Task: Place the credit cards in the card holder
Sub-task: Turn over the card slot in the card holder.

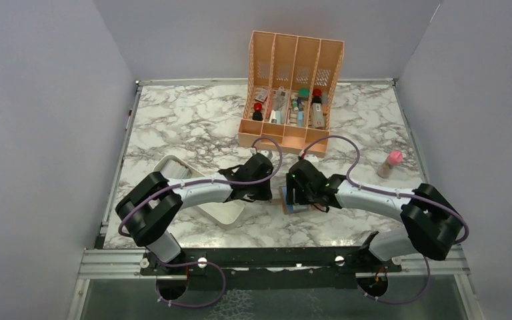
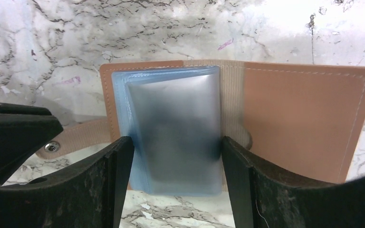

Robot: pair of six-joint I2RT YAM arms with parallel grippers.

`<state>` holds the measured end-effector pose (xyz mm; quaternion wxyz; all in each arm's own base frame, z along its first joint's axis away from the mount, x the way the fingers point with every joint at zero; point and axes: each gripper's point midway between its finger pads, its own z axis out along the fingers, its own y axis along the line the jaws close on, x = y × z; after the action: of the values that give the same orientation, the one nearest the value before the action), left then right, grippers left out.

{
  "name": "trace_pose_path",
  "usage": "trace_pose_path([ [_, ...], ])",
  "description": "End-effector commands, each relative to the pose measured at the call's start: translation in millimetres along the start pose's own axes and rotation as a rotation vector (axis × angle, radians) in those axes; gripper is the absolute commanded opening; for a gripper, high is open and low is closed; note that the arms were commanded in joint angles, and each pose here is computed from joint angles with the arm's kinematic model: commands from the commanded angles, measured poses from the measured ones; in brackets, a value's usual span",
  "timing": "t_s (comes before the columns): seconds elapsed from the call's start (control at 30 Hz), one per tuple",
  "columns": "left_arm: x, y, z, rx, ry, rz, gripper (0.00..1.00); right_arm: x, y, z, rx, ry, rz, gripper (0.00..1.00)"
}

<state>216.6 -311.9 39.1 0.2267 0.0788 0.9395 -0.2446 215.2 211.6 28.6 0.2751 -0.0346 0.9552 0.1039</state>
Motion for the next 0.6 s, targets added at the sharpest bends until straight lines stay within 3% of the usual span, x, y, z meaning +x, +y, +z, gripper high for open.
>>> trace_pose_path([
  [0.0, -8, -11, -8, 0.062, -0.042, -0.018, 0.15, -1, -3, 6, 0.055, -0.007, -0.001, 0.73],
  [0.43, -9, -17, -11, 0.099, -0.049, -0.016, 0.16, 3, 2, 7, 0.038, -0.004, 0.013, 0.65],
  [0.57, -7, -22, -11, 0.133, -0.040, -0.022, 0.21, 1, 3, 4, 0.033, -0.011, 0.019, 0.66],
])
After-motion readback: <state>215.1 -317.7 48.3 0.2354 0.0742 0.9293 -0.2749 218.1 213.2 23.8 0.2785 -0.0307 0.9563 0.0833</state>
